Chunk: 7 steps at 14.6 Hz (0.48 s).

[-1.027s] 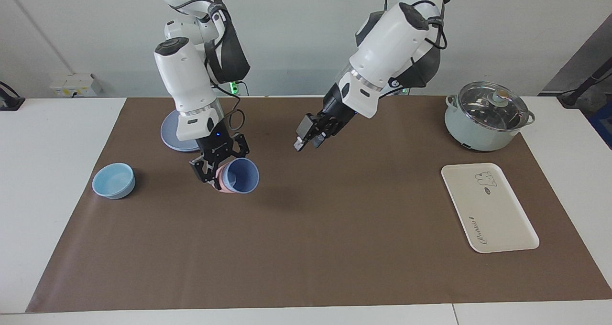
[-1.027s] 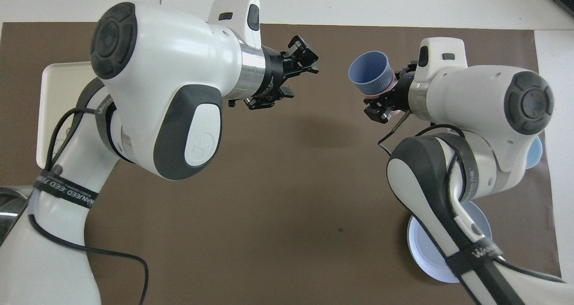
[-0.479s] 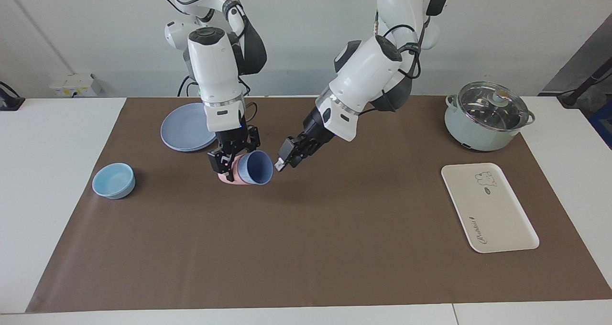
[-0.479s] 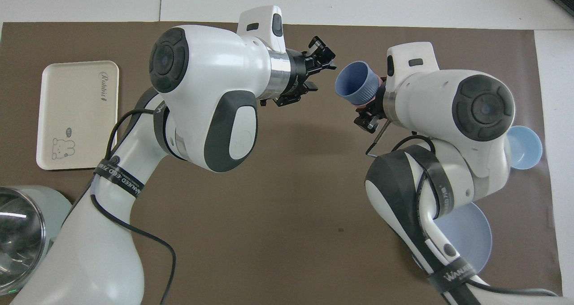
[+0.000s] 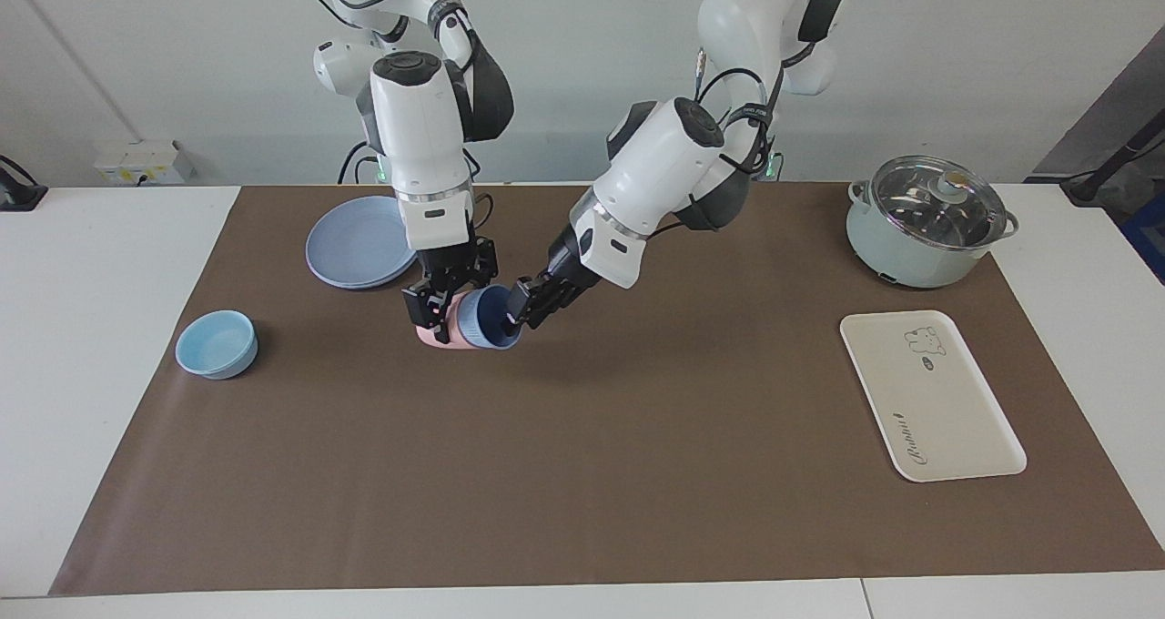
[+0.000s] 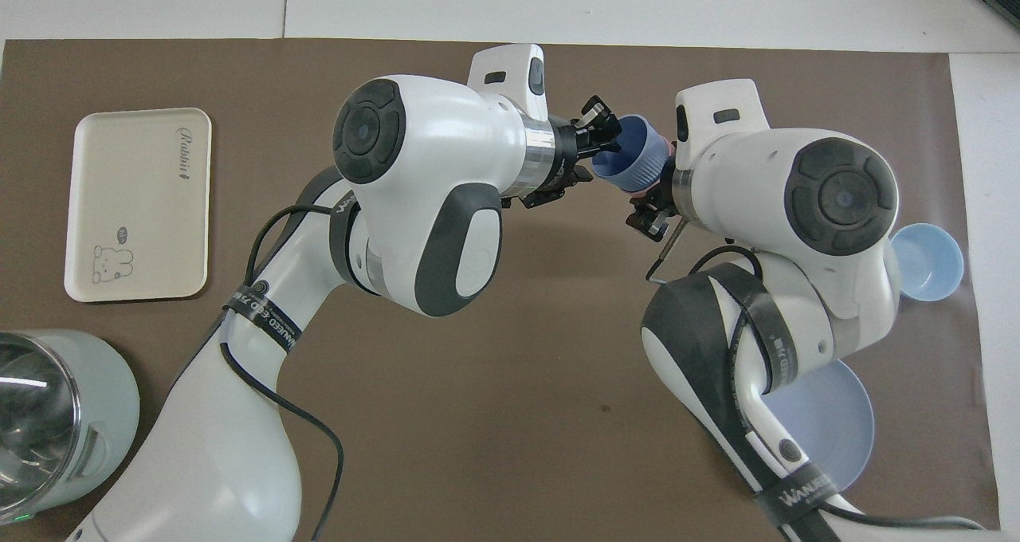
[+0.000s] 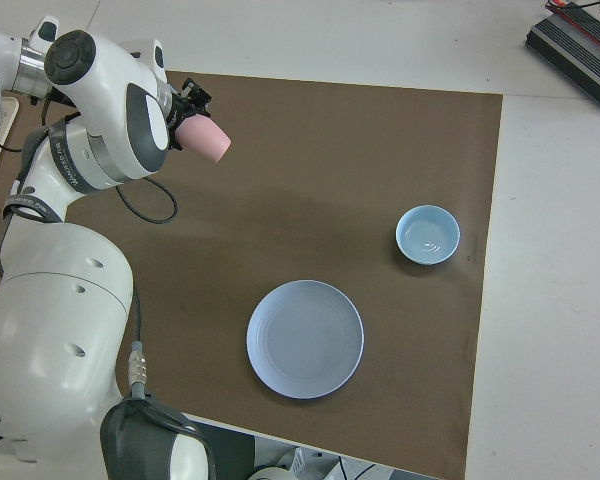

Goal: Place cup on tray
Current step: 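Grasp the blue cup with the left gripper from the right gripper, then carry the blue cup with the left gripper while the right gripper releases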

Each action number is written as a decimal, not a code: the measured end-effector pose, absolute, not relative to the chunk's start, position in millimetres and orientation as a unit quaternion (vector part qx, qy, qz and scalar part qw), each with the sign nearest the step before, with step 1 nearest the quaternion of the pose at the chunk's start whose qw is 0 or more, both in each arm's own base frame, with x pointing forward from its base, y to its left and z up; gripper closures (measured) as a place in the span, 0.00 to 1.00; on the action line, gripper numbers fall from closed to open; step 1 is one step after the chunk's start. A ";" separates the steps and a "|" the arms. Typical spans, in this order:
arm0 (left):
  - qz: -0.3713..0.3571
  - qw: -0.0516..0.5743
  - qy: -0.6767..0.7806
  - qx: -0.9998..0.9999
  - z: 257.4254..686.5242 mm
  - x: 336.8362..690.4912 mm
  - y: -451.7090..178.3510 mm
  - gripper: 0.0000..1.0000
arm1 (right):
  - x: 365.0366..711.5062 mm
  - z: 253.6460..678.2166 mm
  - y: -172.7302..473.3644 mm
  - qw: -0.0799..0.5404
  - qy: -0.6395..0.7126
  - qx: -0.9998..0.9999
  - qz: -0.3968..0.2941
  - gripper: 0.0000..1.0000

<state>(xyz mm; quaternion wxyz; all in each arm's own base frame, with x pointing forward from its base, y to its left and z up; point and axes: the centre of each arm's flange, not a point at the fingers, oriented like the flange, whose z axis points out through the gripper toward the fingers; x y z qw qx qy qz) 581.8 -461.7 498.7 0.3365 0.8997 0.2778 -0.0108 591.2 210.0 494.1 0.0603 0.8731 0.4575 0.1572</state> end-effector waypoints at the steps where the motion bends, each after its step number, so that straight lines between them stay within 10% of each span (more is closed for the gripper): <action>1: -0.013 0.335 0.276 0.901 495.9 579.4 -465.8 0.54 | 590.8 494.1 211.2 0.061 0.459 0.872 0.157 0.17; 4: -0.016 0.333 0.273 0.903 490.4 577.1 -470.6 0.89 | 592.3 495.1 207.8 0.065 0.458 0.872 0.157 0.17; 7: -0.015 0.334 0.272 0.902 492.6 577.2 -471.1 0.92 | 593.0 496.2 206.6 0.067 0.457 0.872 0.158 0.17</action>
